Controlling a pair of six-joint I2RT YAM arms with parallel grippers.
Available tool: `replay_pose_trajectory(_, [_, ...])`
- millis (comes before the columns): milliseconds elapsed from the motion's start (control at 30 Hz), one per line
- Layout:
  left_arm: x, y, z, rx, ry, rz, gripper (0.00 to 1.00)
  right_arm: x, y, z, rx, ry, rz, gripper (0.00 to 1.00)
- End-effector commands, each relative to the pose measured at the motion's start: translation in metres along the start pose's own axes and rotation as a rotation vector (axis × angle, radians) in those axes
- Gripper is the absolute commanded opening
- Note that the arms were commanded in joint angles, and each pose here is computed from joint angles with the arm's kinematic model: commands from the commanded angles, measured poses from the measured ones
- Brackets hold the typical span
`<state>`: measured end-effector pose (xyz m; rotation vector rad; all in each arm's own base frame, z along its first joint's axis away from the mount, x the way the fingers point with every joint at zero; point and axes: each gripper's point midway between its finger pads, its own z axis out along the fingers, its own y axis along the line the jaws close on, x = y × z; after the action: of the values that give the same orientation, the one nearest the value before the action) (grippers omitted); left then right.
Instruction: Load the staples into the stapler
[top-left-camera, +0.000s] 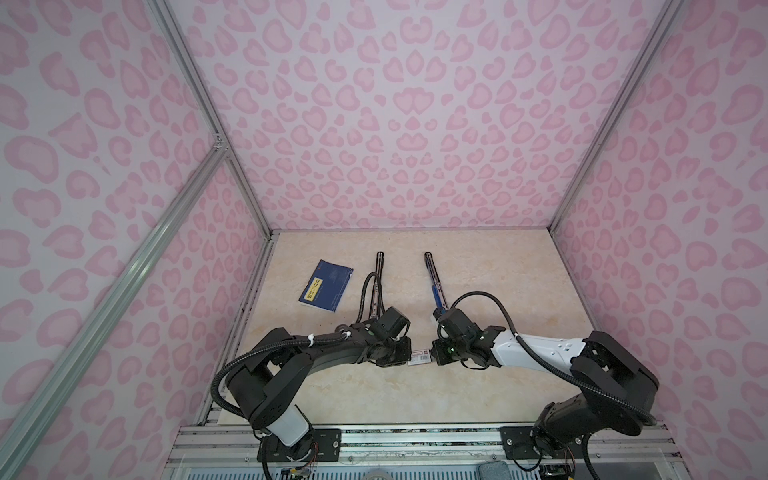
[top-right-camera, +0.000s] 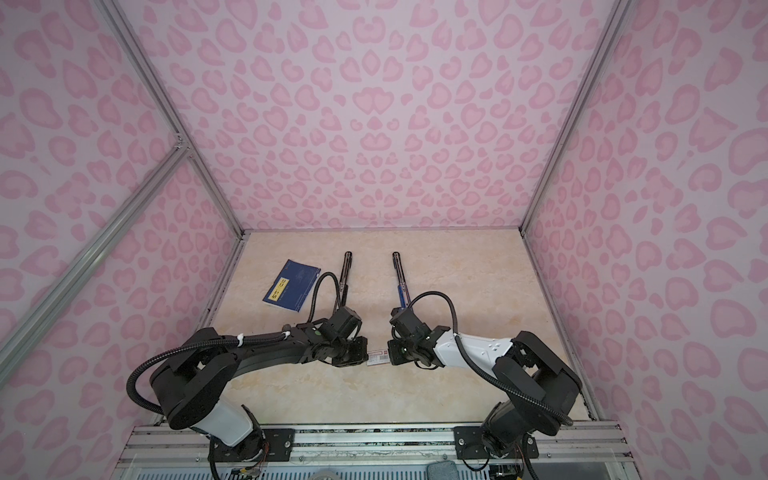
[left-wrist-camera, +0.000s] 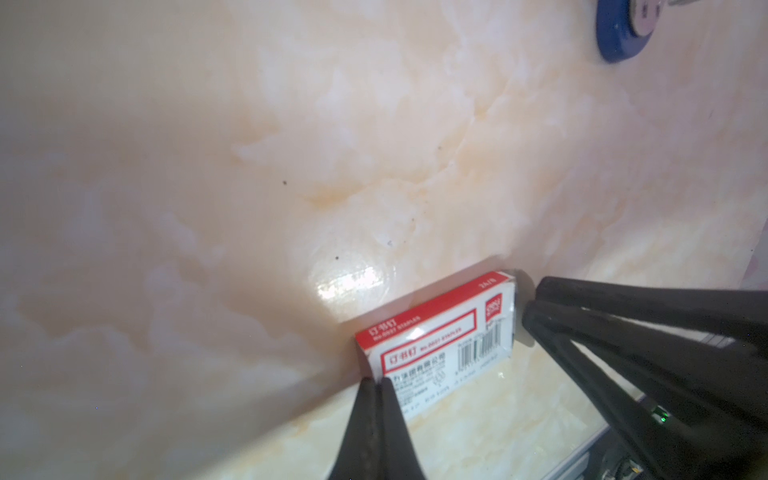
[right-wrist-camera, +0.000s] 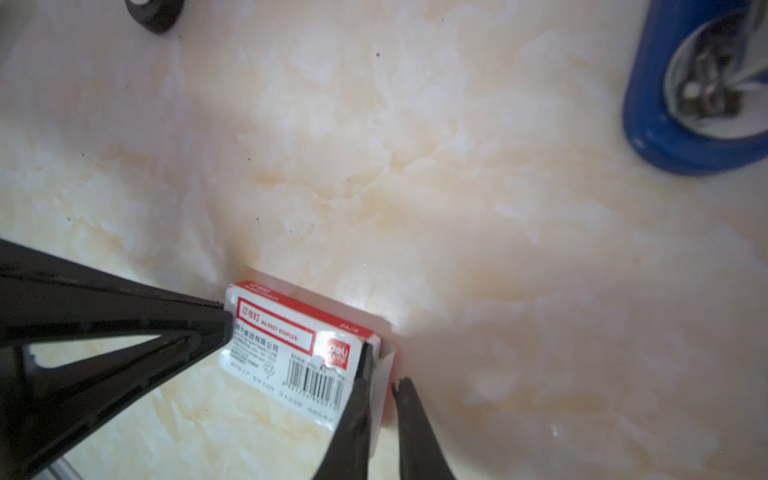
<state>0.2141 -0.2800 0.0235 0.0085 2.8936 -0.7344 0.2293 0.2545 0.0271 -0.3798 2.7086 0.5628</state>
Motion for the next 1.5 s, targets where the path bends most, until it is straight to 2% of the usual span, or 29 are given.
replay_pose_trajectory(0, [-0.005,-0.002,-0.002,0.000,-0.019,0.002,0.03,0.004,-0.003,0.003,0.010,0.010,-0.004,0.12])
replay_pose_trajectory(267, [-0.005,-0.001,-0.002,-0.005,-0.021,0.005,0.03,0.009,-0.008,0.006,0.023,0.033,-0.001,0.00])
replay_pose_trajectory(733, [-0.004,0.002,-0.005,-0.015,-0.024,0.010,0.03,0.011,-0.027,0.001,0.080,0.031,0.009,0.00])
replay_pose_trajectory(900, [-0.004,-0.001,-0.005,-0.002,-0.017,0.009,0.03,0.009,-0.024,-0.001,0.063,0.020,0.013,0.00])
replay_pose_trajectory(933, [-0.004,-0.003,-0.005,0.003,-0.012,0.009,0.05,0.009,-0.023,-0.001,0.059,0.020,0.014,0.00])
replay_pose_trajectory(1033, [-0.001,-0.010,-0.005,0.040,0.004,0.016,0.22,0.008,-0.021,0.001,0.042,0.018,0.022,0.00])
replay_pose_trajectory(1100, [0.001,-0.012,-0.005,0.050,0.012,0.017,0.27,0.008,-0.020,0.001,0.038,0.017,0.023,0.00])
replay_pose_trajectory(1267, [0.003,-0.017,-0.001,0.080,0.030,0.019,0.29,0.008,-0.019,0.003,0.033,0.019,0.024,0.00])
replay_pose_trajectory(1467, [0.005,-0.020,0.008,0.090,0.055,0.018,0.27,0.009,-0.019,0.004,0.032,0.020,0.029,0.00])
